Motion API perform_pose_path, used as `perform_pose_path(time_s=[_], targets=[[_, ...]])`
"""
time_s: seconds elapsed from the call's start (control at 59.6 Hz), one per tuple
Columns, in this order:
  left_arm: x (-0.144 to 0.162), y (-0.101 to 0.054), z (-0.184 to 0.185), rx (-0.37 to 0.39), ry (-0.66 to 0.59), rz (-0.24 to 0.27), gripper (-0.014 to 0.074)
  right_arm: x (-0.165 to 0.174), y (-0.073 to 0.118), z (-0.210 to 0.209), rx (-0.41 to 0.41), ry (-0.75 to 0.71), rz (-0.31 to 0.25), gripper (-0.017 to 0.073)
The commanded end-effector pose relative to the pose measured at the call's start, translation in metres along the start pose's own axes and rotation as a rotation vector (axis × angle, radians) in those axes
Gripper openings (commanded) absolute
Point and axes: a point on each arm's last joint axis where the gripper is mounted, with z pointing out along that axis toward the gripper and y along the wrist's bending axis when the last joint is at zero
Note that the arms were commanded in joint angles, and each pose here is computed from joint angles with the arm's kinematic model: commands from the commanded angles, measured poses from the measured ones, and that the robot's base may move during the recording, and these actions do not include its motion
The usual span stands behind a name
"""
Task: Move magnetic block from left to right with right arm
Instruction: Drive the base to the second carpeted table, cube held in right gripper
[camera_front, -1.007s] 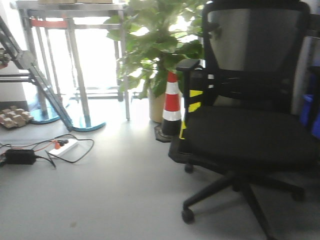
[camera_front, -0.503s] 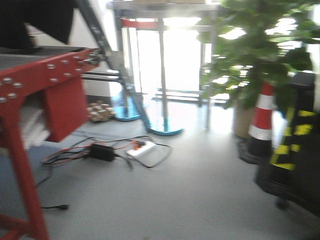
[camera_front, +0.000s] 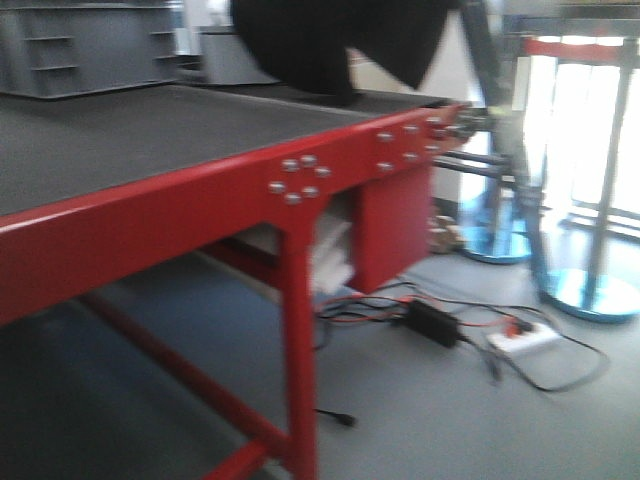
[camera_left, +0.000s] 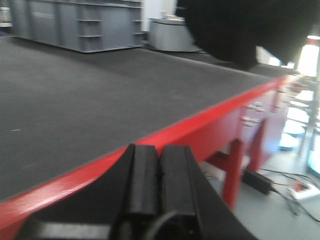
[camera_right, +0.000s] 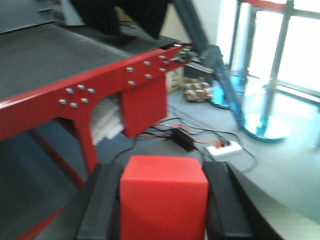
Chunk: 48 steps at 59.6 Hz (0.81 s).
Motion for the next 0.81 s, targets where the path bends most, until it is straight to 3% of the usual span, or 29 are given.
perform_pose_path(time_s=[0.0,0.789], targets=[[-0.0054,-0.0001,-0.0009,0.001,-0.091,-0.006,-0.0116,-0.0147,0.0014,-0.0010,-0.006,-0.096,-0.013,0.0197],[-0.0054,-0.0001,-0.0009,0.001,-0.091,-0.006,-0.0116,-0.0147,0.0014,-0.0010,-0.006,-0.096,-0.013,0.0197]])
